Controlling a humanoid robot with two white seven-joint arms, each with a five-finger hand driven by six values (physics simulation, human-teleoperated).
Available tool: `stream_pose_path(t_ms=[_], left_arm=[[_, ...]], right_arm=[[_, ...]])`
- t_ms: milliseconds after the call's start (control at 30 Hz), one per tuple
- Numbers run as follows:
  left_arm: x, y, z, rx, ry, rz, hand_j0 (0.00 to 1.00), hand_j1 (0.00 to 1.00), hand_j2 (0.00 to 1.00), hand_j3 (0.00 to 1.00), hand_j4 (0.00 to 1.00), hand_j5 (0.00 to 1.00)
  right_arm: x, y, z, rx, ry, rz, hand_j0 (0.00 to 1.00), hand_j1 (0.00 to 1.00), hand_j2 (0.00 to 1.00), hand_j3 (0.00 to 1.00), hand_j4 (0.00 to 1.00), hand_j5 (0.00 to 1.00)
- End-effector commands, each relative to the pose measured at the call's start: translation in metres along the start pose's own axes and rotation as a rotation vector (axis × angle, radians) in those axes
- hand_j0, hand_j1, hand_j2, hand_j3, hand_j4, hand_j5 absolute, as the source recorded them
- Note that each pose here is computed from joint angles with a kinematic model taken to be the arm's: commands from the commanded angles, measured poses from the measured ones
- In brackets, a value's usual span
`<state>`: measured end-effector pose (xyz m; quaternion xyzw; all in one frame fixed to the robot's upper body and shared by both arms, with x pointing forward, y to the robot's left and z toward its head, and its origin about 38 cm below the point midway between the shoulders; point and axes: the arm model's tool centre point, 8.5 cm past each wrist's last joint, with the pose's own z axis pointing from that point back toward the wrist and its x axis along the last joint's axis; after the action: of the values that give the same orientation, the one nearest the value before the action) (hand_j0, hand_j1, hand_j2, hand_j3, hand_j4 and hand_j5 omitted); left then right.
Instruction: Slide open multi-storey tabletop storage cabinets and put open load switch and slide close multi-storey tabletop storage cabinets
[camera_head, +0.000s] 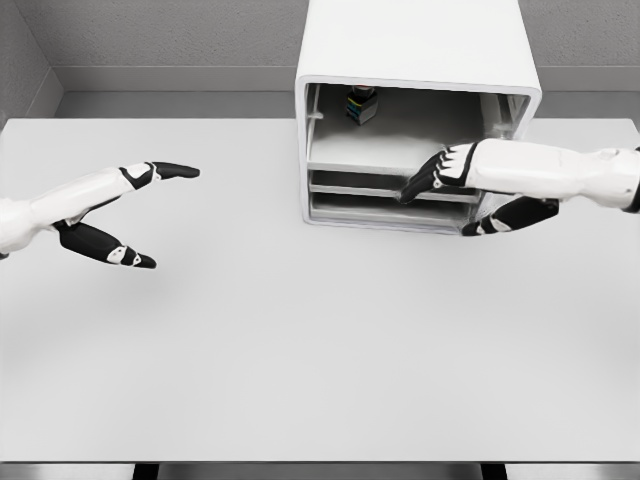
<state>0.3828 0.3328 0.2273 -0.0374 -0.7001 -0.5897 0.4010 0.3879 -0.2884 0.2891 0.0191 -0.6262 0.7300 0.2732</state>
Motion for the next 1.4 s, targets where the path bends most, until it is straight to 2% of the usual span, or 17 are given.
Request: stream_pose_path(t_ms=[0,67,133,200,267,367,467,633,867,1067,1367], left_arm=[[-0.001,0.001,0.001,0.006,0.004,0.007,1.00,1.00,1.00,1.00,1.00,1.00],[-0.002,0.001,0.002,0.006,0.007,0.008,1.00,1.00,1.00,1.00,1.00,1.00],[-0.002,0.001,0.002,0.006,0.006,0.008,1.00,1.00,1.00,1.00,1.00,1.00],[-0.002,0.001,0.002,0.006,0.007,0.008,1.00,1.00,1.00,1.00,1.00,1.00],[-0.002,0.000,0.002,0.005,0.008,0.010,1.00,1.00,1.00,1.00,1.00,1.00],[-0.003,-0.001,0.003,0.004,0.010,0.012,1.00,1.00,1.00,1.00,1.00,1.00],[-0.003,-0.003,0.003,0.002,0.012,0.015,1.00,1.00,1.00,1.00,1.00,1.00],[-0.004,-0.005,0.004,-0.001,0.016,0.019,1.00,1.00,1.00,1.00,1.00,1.00],[-0.004,-0.005,0.005,-0.014,0.017,0.018,1.00,1.00,1.00,1.00,1.00,1.00],[-0.004,-0.006,0.004,-0.015,0.016,0.018,1.00,1.00,1.00,1.00,1.00,1.00],[-0.007,-0.004,0.007,-0.012,0.026,0.020,1.00,1.00,1.00,1.00,1.00,1.00]], right_arm=[[-0.002,0.017,0.030,0.067,0.062,-0.073,0.75,0.75,0.75,0.75,0.75,0.75],[-0.004,0.016,0.053,0.081,0.118,-0.089,0.76,0.76,0.76,0.76,0.76,0.76],[-0.004,0.019,0.052,0.090,0.117,-0.095,0.76,0.76,0.76,0.76,0.76,0.76],[-0.003,0.025,0.034,0.091,0.070,-0.106,0.76,0.76,0.76,0.76,0.76,0.76],[0.000,0.022,0.014,0.070,0.014,-0.098,0.76,0.76,0.76,0.76,0.76,0.76],[0.002,0.032,-0.007,0.075,-0.039,-0.122,0.76,0.76,0.76,0.76,0.76,0.76],[0.006,0.033,-0.044,0.044,-0.125,-0.125,0.76,0.76,0.76,0.76,0.76,0.76],[-0.020,0.024,-0.052,0.001,-0.081,-0.148,0.76,0.76,0.76,0.76,0.76,0.76],[-0.019,0.035,-0.076,0.032,-0.108,-0.145,0.76,0.76,0.76,0.76,0.76,0.76],[-0.037,0.035,-0.074,0.020,-0.059,-0.163,0.76,0.76,0.76,0.76,0.76,0.76],[-0.048,0.035,-0.085,0.002,-0.049,-0.187,0.76,0.76,0.76,0.76,0.76,0.76]])
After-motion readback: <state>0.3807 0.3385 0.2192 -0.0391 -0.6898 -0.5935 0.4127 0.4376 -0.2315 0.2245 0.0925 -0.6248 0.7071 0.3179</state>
